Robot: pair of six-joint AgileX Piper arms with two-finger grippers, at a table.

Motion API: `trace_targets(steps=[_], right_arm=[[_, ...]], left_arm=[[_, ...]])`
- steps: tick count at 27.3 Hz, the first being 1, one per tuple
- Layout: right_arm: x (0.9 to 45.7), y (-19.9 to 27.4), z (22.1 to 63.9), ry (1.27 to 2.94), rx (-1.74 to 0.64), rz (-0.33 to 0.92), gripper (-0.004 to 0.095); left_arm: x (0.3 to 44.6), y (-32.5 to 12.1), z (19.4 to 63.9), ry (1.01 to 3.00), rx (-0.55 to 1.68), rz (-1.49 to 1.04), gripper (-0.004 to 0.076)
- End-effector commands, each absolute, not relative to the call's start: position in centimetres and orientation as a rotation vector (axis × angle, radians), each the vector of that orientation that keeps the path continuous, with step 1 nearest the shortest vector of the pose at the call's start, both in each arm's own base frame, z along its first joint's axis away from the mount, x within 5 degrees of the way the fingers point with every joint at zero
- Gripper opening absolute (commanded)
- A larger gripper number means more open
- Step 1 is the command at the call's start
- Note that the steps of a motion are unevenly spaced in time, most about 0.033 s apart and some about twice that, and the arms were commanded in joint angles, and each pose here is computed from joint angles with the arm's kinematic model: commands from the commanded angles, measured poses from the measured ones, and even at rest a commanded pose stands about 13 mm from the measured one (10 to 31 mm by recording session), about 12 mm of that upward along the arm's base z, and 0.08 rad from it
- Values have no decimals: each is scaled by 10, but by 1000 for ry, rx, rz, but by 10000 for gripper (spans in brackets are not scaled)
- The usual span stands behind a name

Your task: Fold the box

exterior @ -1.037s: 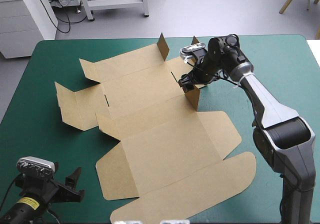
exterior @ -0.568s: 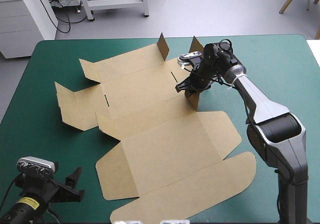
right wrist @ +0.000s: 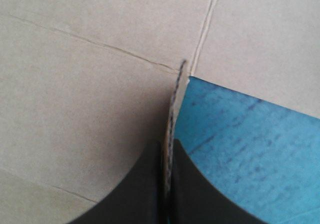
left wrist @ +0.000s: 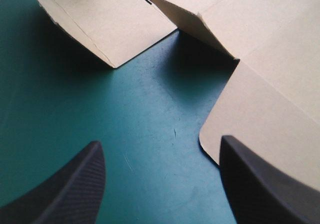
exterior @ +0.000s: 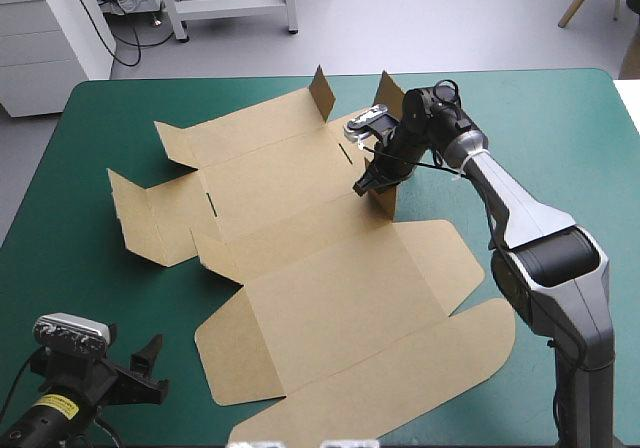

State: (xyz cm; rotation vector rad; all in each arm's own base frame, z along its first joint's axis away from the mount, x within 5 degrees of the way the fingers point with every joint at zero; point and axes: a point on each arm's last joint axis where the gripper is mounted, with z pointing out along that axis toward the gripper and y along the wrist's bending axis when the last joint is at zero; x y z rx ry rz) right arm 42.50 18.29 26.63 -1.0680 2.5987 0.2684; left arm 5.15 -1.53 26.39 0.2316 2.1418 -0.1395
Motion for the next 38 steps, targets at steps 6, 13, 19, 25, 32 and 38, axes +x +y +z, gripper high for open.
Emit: trace_targets(steps=[6, 13, 19, 25, 32, 38], right_arm=[[407, 211, 326, 2033, -1614, 144, -13], [404, 223, 339, 1608, -1881, 155, -14], [402, 236, 347, 1470, -1836, 230, -14], [406, 242, 338, 1481, -1832, 227, -14], [421, 241, 319, 1598, -1760, 168, -13], [430, 240, 324, 1584, -1675, 73, 14]], left_arm=[[57, -16, 275, 2079, 201, -155, 465], [57, -16, 275, 2079, 201, -155, 464], [57, -16, 275, 2079, 201, -155, 465], [57, -16, 275, 2079, 201, -155, 464], [57, -16, 275, 2079, 201, -155, 465], [57, -16, 275, 2079, 201, -155, 464]])
